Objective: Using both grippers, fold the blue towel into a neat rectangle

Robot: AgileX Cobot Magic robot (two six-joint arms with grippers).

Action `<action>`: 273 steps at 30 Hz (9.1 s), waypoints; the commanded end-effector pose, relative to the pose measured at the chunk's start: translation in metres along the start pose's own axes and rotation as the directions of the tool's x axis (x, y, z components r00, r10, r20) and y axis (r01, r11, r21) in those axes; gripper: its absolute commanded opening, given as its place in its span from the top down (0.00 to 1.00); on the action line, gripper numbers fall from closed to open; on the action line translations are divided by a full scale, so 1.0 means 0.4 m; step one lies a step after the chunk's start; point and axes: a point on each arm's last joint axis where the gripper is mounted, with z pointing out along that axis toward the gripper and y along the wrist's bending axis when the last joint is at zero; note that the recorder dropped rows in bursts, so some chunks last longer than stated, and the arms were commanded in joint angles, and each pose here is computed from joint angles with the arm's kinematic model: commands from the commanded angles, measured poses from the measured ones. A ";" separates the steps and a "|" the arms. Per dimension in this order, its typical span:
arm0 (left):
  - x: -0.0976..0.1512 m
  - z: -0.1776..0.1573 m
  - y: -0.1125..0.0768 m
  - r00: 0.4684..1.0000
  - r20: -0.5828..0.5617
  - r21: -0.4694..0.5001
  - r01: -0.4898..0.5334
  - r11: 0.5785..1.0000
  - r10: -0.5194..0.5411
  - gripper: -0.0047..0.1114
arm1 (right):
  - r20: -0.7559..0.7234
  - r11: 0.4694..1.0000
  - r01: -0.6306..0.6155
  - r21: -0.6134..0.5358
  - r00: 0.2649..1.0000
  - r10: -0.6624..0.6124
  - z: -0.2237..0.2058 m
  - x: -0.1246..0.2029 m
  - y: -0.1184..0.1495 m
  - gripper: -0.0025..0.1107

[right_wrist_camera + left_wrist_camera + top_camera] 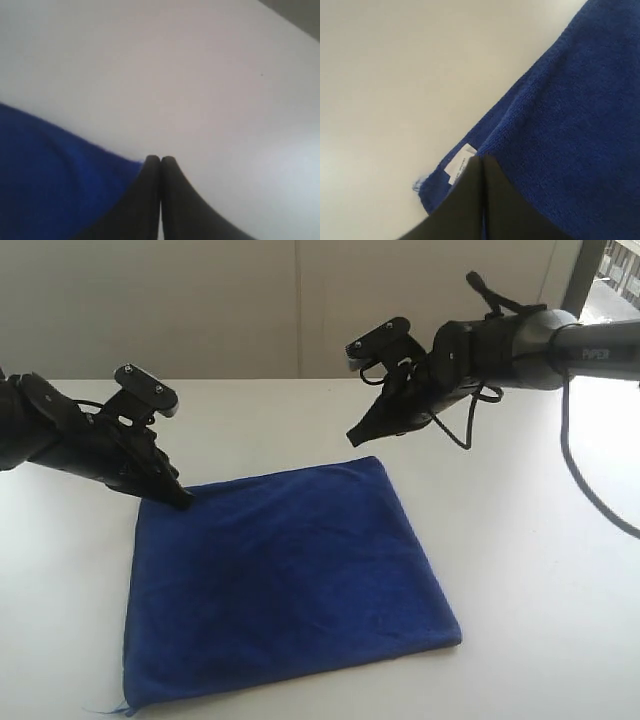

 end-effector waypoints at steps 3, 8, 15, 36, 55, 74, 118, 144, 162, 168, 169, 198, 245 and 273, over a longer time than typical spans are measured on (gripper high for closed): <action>0.033 0.043 -0.002 0.998 -0.048 0.009 0.033 0.999 -0.033 0.96 | -0.177 0.966 0.017 -0.259 0.982 -0.064 -0.006 0.052 0.059 0.98; 0.043 0.059 -0.001 0.998 -0.059 -0.002 0.035 0.999 -0.035 0.96 | -0.195 0.954 -0.015 -0.298 0.980 -0.046 0.019 0.080 0.076 0.98; 0.060 0.082 0.001 0.997 -0.074 -0.018 0.037 0.999 -0.038 0.96 | -0.233 0.948 -0.010 -0.319 0.970 -0.069 0.032 0.109 0.086 0.98; 0.067 0.092 0.003 0.996 -0.080 -0.029 0.023 0.999 -0.025 0.96 | -0.294 0.943 0.007 -0.333 0.950 -0.110 0.070 0.149 0.093 0.98; -0.080 -0.169 -0.014 0.993 0.115 0.062 0.006 0.998 -0.013 0.96 | -0.215 0.962 0.100 -0.255 0.964 -0.158 -0.131 0.037 0.048 0.98; 0.162 -0.522 -0.184 0.956 0.185 0.176 0.196 0.965 -0.228 0.96 | -0.343 0.961 0.028 -0.275 0.931 -0.125 -0.243 0.278 0.197 0.98; 0.323 -0.541 -0.269 0.947 0.106 0.276 0.264 0.924 -0.302 0.96 | -0.467 0.932 0.083 -0.352 0.848 -0.252 -0.173 0.350 0.284 0.98; 0.318 -0.541 -0.263 0.943 0.130 0.255 0.268 0.929 -0.307 0.96 | -0.447 0.805 0.304 -0.510 0.705 -0.550 -0.270 0.370 0.599 0.98; 0.317 -0.451 -0.233 0.931 -0.001 0.193 0.357 0.914 -0.364 0.96 | -0.230 0.920 0.380 -0.092 0.891 -0.391 -0.379 0.133 0.377 0.98; 0.300 -0.384 -0.208 0.921 -0.088 0.155 0.389 0.908 -0.379 0.96 | -0.186 0.952 0.294 -0.091 0.934 -0.306 -0.348 0.106 0.269 0.98; 0.296 -0.372 -0.203 0.919 -0.100 0.149 0.393 0.907 -0.382 0.96 | -0.170 0.946 0.303 -0.112 0.933 -0.318 -0.344 0.104 0.265 0.98; 0.281 -0.472 -0.185 0.918 0.196 0.039 0.344 0.938 -0.345 0.96 | 0.120 0.691 0.340 -0.637 0.930 -0.347 0.099 -0.112 0.366 0.98; 0.282 -0.487 -0.191 0.916 0.215 0.051 0.336 0.941 -0.339 0.96 | -0.273 0.927 0.141 -0.348 0.931 -0.244 0.220 0.028 0.071 0.98; 0.287 -0.486 -0.201 0.924 0.177 0.085 0.329 0.941 -0.339 0.96 | -0.510 0.993 -0.027 -0.115 0.859 -0.036 0.105 0.126 -0.082 0.98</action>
